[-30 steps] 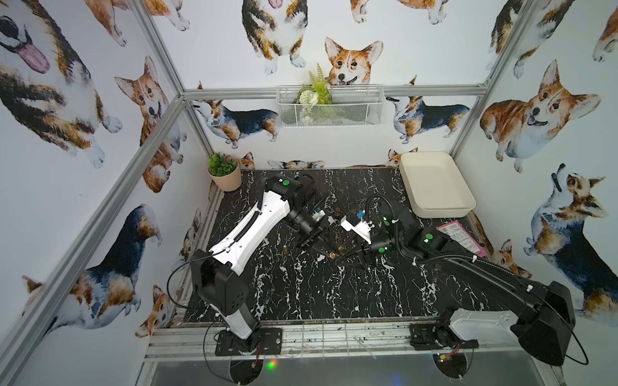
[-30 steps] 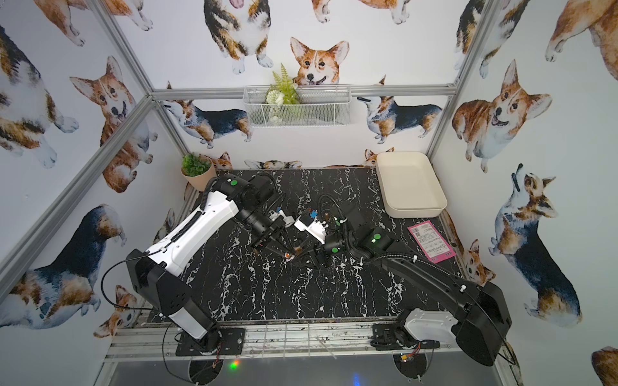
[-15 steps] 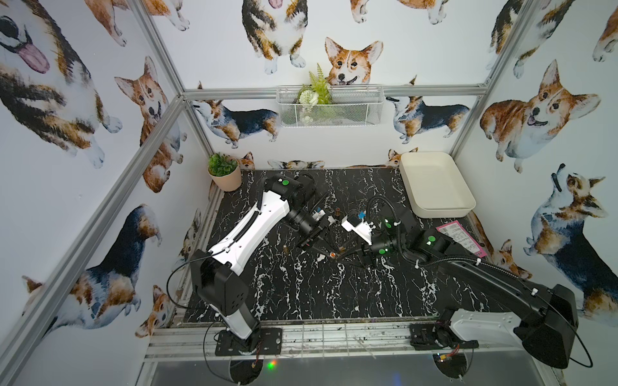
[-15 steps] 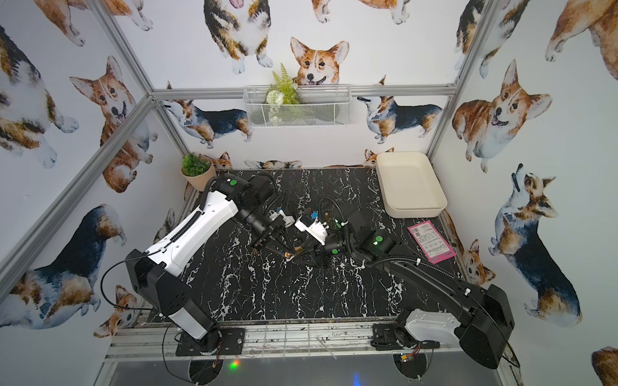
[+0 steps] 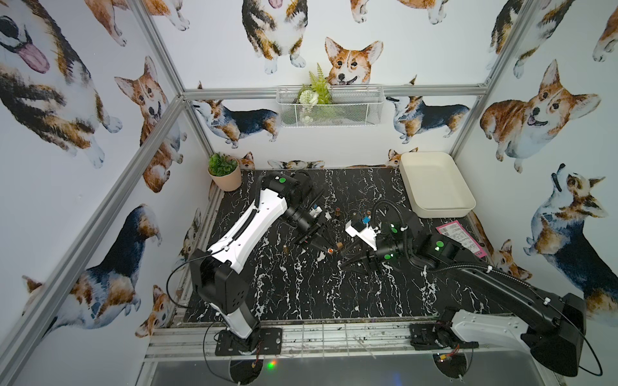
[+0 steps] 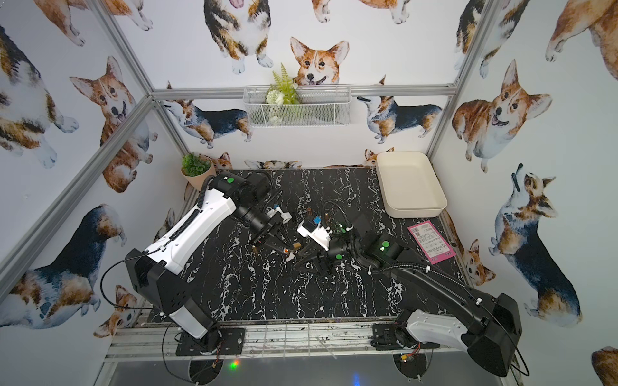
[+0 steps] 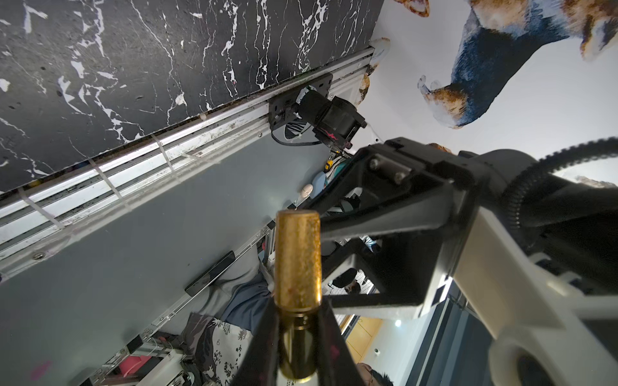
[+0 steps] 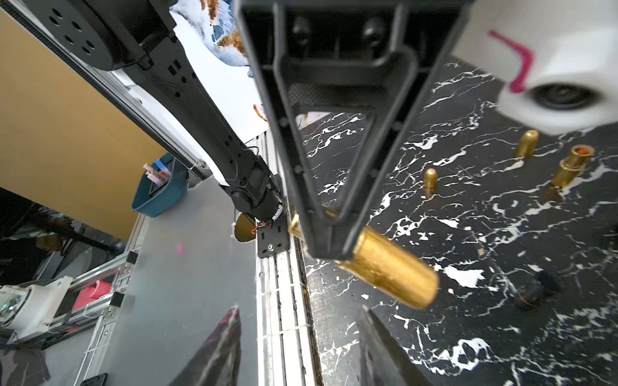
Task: Open the lipstick cap
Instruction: Adjust the lipstick, then place the lipstick at the center of the board.
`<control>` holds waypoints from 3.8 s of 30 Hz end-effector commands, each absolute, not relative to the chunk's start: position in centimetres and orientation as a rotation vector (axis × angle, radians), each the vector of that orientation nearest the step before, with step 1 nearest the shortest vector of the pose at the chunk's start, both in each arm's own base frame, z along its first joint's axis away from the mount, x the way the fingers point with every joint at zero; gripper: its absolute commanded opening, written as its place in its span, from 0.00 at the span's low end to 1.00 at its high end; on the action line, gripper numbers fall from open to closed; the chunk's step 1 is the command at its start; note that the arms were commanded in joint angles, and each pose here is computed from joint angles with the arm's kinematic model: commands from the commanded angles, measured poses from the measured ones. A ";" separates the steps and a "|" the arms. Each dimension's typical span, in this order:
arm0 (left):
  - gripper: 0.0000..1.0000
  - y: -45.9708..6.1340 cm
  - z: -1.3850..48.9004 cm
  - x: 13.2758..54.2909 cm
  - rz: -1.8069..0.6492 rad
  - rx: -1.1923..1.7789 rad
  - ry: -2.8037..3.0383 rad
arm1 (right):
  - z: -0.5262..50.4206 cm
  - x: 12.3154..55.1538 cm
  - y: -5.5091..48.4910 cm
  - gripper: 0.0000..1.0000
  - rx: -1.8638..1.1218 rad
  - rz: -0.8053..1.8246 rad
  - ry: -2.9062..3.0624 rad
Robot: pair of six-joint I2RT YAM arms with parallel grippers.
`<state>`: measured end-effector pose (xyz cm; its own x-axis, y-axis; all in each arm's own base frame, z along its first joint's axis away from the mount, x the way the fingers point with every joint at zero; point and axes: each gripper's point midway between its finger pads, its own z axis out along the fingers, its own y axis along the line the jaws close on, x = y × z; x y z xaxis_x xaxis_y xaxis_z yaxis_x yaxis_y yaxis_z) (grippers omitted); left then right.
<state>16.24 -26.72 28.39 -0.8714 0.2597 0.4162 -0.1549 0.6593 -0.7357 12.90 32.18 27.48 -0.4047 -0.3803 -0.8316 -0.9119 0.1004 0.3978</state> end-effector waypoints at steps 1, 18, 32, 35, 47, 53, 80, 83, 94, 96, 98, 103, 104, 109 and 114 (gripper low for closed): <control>0.13 -25.1 29.2 13.1 1.015 0.032 -2.278 | 28.1 14.0 31.8 0.61 -1.269 1.157 1.807; 0.10 -25.7 30.6 11.3 1.064 -0.006 -2.228 | 28.8 16.0 33.6 0.61 -1.318 1.088 1.705; 0.09 -26.2 30.0 11.8 1.035 0.008 -2.213 | 30.3 14.3 34.8 0.55 -1.369 1.204 1.608; 0.09 -26.3 30.1 12.0 1.038 0.009 -2.214 | 29.7 14.0 35.0 0.50 -1.383 1.209 1.627; 0.08 -26.6 30.0 13.4 1.038 0.012 -2.243 | 28.5 13.2 34.6 0.36 -1.384 1.217 1.678; 0.07 -26.5 29.8 13.6 1.027 0.002 -2.258 | 28.9 13.2 34.5 0.25 -1.376 1.220 1.674; 0.00 -25.7 30.2 16.0 1.044 -0.047 -2.394 | 26.8 14.5 34.5 0.54 -1.316 1.165 1.811; 0.00 -25.3 30.2 16.8 1.050 -0.044 -2.426 | 26.2 14.7 34.0 0.57 -1.301 1.127 1.839; 0.00 -19.8 25.0 21.9 0.666 0.078 -2.714 | 27.7 14.9 29.5 0.59 -1.152 0.969 1.869; 0.00 -18.0 23.3 23.6 0.451 0.063 -2.834 | 28.5 14.6 29.0 0.59 -1.138 0.969 1.857; 0.00 -16.8 22.1 25.1 0.301 0.056 -2.913 | 28.9 14.6 28.5 0.59 -1.120 0.959 1.850; 0.00 -15.7 18.8 28.8 0.114 0.061 -3.061 | 29.4 14.6 27.8 0.59 -1.083 0.939 1.867; 0.00 -15.6 17.9 29.4 0.074 0.065 -3.086 | 29.3 14.6 27.8 0.59 -1.082 0.943 1.870; 0.00 -17.1 13.1 30.1 0.104 0.047 -3.065 | 28.9 14.5 27.7 0.57 -1.094 0.938 1.912; 0.00 -17.7 10.4 30.8 0.054 0.005 -3.086 | 28.4 14.6 28.0 0.57 -1.081 0.954 1.949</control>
<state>29.09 -17.38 11.49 -0.9925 -0.0025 0.1219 -0.0092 0.9985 -0.0538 14.57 28.05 28.70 -0.3717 -0.3682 -0.8522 -0.9008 0.3649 0.2352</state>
